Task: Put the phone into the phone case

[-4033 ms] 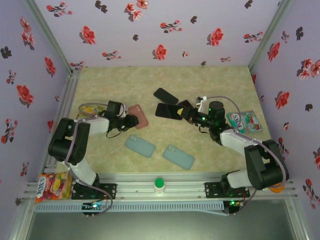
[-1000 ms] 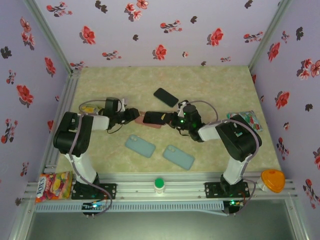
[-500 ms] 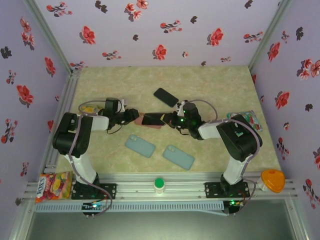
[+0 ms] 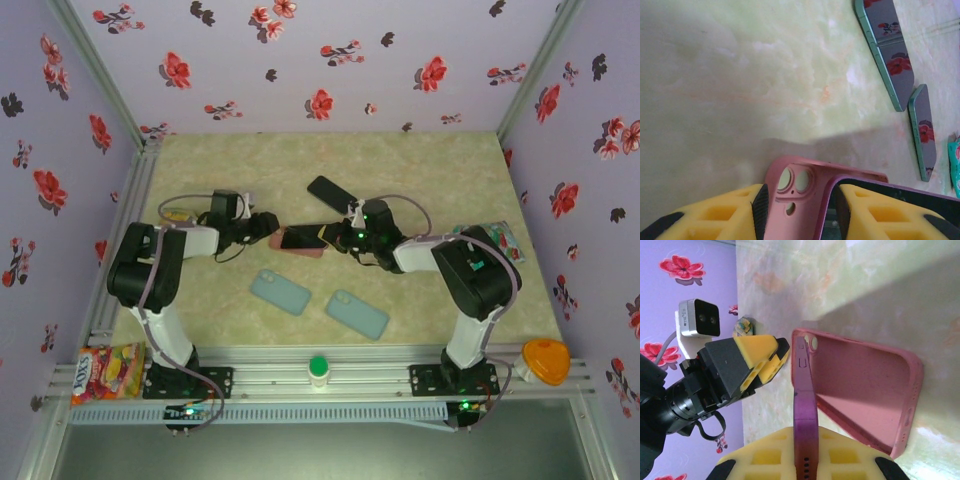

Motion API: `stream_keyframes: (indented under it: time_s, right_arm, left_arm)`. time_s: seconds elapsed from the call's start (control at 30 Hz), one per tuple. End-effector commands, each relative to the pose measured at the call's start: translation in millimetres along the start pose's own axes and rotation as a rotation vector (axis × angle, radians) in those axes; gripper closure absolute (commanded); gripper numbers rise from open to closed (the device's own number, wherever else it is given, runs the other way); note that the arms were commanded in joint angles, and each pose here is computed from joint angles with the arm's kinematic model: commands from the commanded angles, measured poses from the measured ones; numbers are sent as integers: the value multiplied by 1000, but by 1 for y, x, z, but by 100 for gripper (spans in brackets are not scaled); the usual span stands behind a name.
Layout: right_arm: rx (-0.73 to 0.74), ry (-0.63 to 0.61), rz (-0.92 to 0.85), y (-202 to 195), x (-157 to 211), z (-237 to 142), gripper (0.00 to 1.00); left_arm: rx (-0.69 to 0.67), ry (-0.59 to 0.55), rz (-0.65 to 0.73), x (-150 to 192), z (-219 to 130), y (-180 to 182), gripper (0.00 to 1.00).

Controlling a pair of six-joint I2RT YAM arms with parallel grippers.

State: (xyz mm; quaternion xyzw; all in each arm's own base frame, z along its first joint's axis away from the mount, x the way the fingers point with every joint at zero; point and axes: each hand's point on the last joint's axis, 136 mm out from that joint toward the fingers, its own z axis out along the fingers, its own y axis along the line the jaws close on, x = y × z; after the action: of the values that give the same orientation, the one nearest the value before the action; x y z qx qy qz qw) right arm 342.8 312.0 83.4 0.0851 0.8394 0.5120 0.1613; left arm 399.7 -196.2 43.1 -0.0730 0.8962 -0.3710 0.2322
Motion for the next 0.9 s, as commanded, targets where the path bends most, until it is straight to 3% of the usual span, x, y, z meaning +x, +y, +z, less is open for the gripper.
stream_keyframes:
  time_s: [0.0, 0.87]
  right_arm:
    - [-48, -4, -24, 14, -12, 5, 100]
    - [-29, 18, 27, -3, -16, 21, 100]
  left_arm:
    - [-21, 12, 17, 0, 5, 6, 56]
    - [-6, 36, 7, 10, 18, 6, 54]
